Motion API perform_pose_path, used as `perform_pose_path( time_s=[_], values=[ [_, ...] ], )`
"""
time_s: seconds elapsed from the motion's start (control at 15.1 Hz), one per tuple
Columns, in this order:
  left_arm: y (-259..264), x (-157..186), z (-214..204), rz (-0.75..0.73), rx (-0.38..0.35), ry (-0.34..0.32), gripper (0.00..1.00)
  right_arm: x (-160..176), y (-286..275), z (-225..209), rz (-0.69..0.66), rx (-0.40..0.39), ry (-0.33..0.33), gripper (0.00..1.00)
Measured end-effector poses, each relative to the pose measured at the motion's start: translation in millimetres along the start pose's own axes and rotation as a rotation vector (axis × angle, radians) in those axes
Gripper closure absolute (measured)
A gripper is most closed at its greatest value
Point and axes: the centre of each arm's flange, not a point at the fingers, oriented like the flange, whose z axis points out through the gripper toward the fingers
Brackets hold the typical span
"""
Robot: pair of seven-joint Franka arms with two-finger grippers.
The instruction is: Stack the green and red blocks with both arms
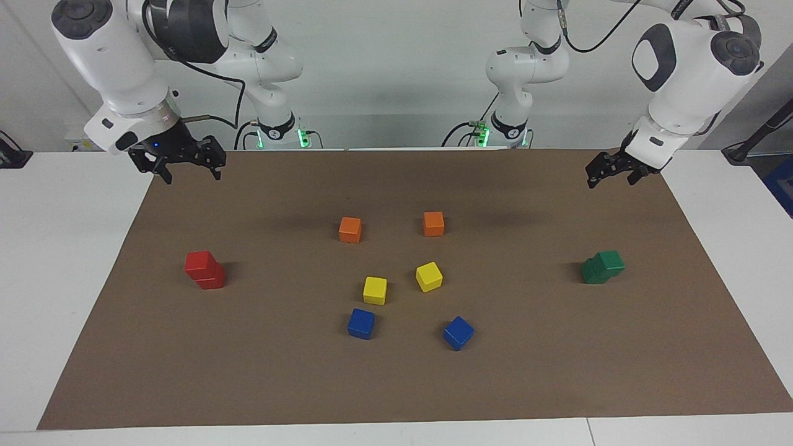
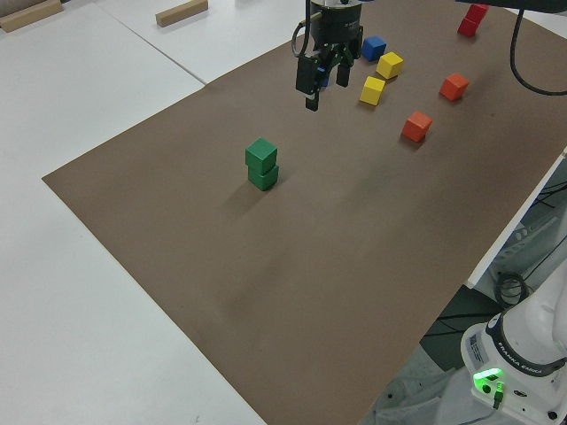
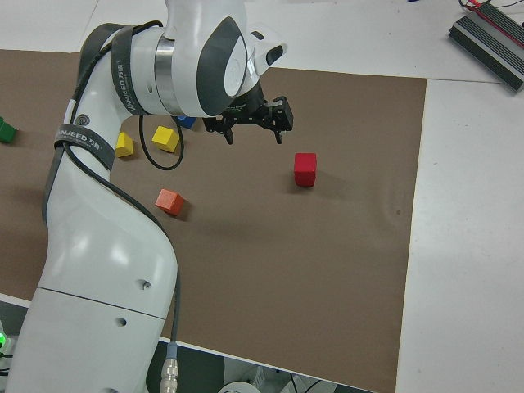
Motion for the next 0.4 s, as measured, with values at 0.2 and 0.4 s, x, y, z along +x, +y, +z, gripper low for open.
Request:
perform_pose_path(
  time_s=[0.2, 0.4],
  values=[
    [2.7, 0.0, 0.0, 0.005, 0.001, 0.0, 0.0, 0.0, 0.0, 0.0, 0.0, 0.0, 0.0, 0.0],
    [2.6, 0.0, 0.0, 0.005, 0.001, 0.0, 0.0, 0.0, 0.0, 0.0, 0.0, 0.0, 0.0, 0.0]
  ],
)
